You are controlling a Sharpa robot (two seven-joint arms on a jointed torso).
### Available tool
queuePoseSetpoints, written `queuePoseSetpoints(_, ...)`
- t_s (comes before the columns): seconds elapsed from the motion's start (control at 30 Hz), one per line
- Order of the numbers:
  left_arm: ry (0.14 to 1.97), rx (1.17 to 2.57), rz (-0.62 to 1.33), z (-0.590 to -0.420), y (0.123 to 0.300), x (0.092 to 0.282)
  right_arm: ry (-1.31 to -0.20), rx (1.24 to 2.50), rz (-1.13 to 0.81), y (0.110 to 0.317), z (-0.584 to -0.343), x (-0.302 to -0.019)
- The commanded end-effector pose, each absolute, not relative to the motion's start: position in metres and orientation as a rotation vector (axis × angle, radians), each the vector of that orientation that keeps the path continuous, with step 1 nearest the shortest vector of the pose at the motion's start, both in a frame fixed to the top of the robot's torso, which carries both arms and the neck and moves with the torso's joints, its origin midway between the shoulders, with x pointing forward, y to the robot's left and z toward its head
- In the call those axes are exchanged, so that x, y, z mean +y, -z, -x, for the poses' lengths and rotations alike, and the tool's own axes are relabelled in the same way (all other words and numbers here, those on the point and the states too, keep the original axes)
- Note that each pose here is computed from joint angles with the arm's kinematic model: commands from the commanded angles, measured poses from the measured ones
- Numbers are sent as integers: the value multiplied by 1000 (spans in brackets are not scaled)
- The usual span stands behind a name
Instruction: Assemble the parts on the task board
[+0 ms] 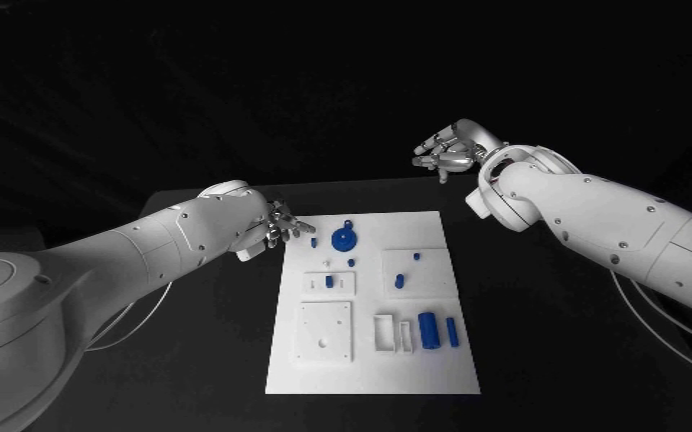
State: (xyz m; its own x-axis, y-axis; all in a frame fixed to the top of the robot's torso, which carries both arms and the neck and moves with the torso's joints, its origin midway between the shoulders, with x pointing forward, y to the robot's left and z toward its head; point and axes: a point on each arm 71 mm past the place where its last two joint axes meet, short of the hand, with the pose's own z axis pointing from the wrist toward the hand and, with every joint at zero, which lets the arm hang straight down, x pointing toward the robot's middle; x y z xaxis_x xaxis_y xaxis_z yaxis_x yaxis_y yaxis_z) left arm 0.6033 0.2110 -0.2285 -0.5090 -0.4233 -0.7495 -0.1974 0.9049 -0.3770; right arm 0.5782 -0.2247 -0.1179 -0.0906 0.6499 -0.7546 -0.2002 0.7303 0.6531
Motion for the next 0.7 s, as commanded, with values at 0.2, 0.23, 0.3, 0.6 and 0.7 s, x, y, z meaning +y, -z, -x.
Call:
queuePoseSetpoints(0.2,339,2124,401,-602,235,200,-743,1492,-371,110,-578,-223)
queuePoseSetpoints(0.23,340,2120,403,-603,235,199,-743,1491,-371,110,-578,-223)
queuePoseSetpoints(0.3,341,2110,406,-603,235,199,-743,1489,-371,109,-578,-224)
queuePoseSetpoints(0.6,341,2094,413,-604,235,198,-742,1483,-371,106,-577,-225)
queuePoseSetpoints(0.7,343,2096,410,-604,235,196,-743,1482,-371,106,-577,-224)
